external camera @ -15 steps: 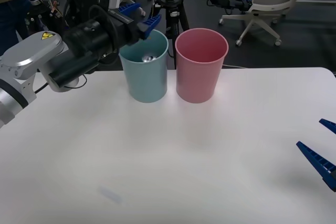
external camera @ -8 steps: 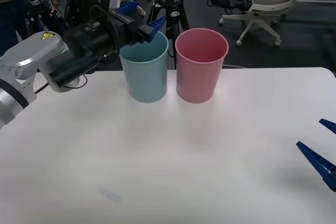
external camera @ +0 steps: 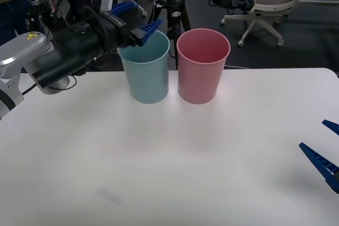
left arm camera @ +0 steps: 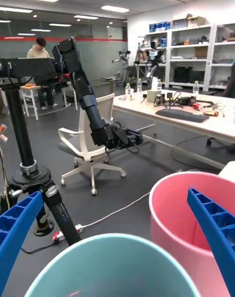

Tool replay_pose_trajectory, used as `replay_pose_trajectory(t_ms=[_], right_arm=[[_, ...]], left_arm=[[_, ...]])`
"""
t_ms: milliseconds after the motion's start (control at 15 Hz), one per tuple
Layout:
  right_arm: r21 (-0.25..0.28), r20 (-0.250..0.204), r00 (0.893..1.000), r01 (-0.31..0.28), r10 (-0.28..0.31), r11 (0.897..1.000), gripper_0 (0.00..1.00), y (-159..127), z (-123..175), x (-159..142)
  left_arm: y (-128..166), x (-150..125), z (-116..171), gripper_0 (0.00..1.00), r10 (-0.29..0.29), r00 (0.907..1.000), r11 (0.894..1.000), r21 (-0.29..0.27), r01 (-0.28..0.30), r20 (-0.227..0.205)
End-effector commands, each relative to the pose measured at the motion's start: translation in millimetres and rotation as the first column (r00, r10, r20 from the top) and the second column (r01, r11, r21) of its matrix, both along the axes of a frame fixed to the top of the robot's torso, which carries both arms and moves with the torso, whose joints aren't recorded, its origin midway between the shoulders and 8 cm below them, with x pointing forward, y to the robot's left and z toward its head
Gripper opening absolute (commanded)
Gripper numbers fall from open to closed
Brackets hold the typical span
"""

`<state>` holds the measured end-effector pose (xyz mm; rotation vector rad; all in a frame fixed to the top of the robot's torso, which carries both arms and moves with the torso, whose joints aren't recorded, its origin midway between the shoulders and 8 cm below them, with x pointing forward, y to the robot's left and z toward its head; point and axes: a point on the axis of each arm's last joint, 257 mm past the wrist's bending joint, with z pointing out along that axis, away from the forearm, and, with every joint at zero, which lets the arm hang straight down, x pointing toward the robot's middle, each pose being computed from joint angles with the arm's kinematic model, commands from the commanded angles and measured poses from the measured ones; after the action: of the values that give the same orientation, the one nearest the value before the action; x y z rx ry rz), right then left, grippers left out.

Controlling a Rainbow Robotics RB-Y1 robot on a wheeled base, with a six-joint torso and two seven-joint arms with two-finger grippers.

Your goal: Grasp the object on the table and drop it into the matching bin: aluminum can to the light blue bin, PET bottle to the pink bin.

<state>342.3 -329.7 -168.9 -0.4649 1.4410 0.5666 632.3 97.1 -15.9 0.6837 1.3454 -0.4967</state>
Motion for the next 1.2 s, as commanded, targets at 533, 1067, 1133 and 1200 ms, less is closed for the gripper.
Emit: replay_pose_trajectory(t_ms=[533,1067,1133,1200], right_arm=[[0.0,0.0,1.0,0.0,0.0,1.0,1.0,0,0,0],[0.0,0.0,1.0,0.0,0.0,1.0,1.0,0,0,0],[0.0,0.0,1.0,0.0,0.0,1.0,1.0,0,0,0],[0.0,0.0,1.0,0.0,0.0,1.0,1.0,0,0,0]], left_arm=[[61,-48,5,1.0,-0.046,0.9986,0.999,0.016,0.046,0.025],[146,-92,-6,1.0,0.048,0.9985,0.999,-0.019,-0.048,0.026],[155,-99,-11,1.0,0.065,0.9978,0.997,-0.03,-0.064,0.017],[169,-108,-17,1.0,0.089,0.996,0.995,-0.038,-0.088,0.01]])
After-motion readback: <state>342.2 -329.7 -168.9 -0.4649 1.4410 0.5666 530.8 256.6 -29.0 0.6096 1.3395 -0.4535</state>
